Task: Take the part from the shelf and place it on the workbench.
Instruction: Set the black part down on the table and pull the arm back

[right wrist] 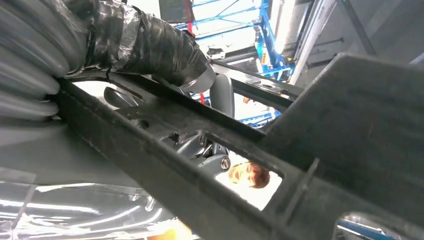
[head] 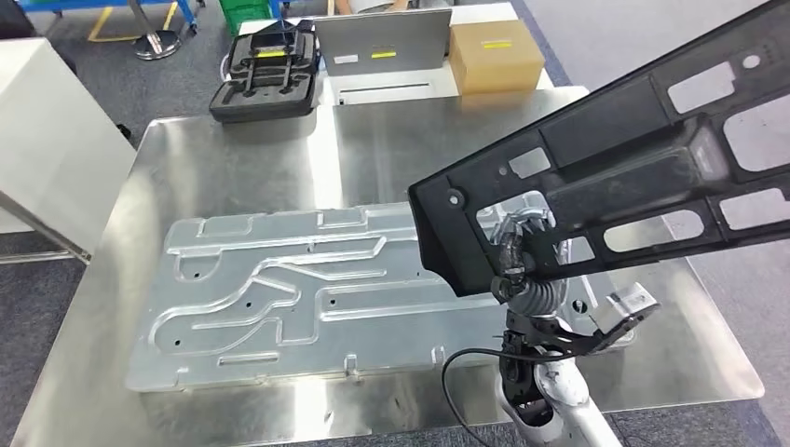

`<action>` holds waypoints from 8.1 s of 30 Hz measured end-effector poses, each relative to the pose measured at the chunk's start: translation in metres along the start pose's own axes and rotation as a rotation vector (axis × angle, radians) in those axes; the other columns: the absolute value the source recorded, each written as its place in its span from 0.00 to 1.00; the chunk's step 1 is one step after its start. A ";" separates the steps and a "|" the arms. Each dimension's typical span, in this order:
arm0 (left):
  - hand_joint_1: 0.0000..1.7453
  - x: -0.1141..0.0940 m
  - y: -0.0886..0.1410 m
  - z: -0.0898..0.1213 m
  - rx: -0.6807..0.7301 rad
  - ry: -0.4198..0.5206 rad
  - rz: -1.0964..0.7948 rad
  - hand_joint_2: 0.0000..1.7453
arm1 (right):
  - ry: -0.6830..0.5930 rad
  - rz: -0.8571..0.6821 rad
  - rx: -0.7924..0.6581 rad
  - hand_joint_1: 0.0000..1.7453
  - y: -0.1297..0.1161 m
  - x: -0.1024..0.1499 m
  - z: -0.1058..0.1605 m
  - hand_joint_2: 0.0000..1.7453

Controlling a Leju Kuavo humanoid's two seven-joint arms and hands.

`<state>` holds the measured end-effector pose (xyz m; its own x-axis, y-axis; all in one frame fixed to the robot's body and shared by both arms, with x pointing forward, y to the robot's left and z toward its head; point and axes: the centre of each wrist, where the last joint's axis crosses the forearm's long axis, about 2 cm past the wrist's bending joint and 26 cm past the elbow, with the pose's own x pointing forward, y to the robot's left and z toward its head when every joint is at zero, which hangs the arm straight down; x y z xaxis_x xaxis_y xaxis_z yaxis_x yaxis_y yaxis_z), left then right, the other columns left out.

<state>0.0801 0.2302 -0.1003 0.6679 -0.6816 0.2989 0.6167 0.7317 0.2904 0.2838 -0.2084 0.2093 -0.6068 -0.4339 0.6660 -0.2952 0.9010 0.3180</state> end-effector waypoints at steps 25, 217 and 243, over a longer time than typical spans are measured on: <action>0.00 -0.016 -0.007 0.003 -0.087 0.067 0.025 1.00 | 0.275 0.344 0.301 1.00 -0.018 -0.002 -0.018 1.00; 0.00 -0.010 0.008 -0.001 -0.032 0.084 0.034 1.00 | 0.812 1.966 0.276 1.00 -0.138 0.010 -0.002 1.00; 0.00 -0.004 0.047 -0.011 0.015 0.117 0.174 1.00 | 0.496 1.900 0.261 1.00 -0.107 -0.002 -0.046 1.00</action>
<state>0.1111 0.2674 -0.0978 0.8082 -0.5385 0.2384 0.4822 0.8375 0.2571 0.3505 -0.3041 0.2053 -0.0070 0.9968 0.0802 0.2601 0.0793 -0.9623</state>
